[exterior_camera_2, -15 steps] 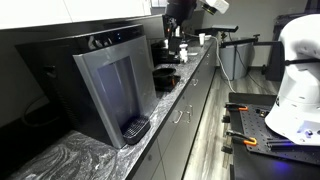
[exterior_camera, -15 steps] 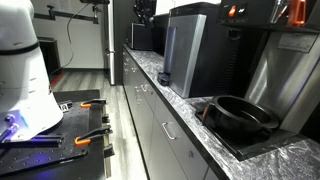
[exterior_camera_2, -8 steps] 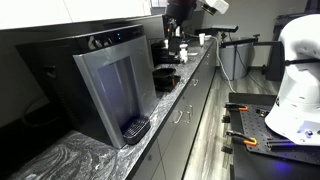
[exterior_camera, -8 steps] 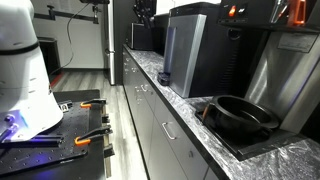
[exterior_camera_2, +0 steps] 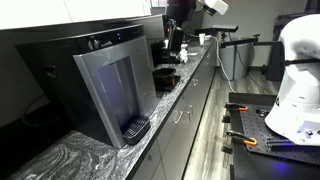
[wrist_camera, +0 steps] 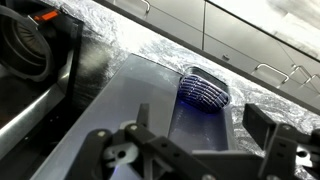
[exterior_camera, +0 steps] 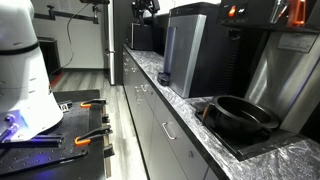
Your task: Press the second right button from the left of the machine on the left
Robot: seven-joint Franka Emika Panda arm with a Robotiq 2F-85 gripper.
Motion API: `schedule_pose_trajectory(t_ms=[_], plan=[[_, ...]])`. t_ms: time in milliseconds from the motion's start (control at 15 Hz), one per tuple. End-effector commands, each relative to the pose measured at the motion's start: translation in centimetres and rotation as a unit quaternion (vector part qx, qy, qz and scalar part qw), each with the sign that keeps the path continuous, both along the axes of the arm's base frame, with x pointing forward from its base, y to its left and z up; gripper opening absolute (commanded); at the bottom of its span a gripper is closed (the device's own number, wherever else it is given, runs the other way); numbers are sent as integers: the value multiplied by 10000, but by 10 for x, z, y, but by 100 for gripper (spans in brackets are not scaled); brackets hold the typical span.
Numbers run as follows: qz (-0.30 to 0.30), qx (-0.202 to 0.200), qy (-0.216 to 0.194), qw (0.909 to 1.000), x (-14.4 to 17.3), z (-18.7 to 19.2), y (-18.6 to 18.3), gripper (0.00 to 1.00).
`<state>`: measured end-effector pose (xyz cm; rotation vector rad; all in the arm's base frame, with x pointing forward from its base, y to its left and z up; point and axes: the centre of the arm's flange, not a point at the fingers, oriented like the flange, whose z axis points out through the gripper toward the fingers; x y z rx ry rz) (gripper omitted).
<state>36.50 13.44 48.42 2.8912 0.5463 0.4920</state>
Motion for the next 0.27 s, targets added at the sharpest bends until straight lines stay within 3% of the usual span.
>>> schedule_pose_trajectory(t_ms=[0,200], plan=[[49,-2,27,10000,4,0,0,100],[2,-2,13,10000,1,-1,0,100]])
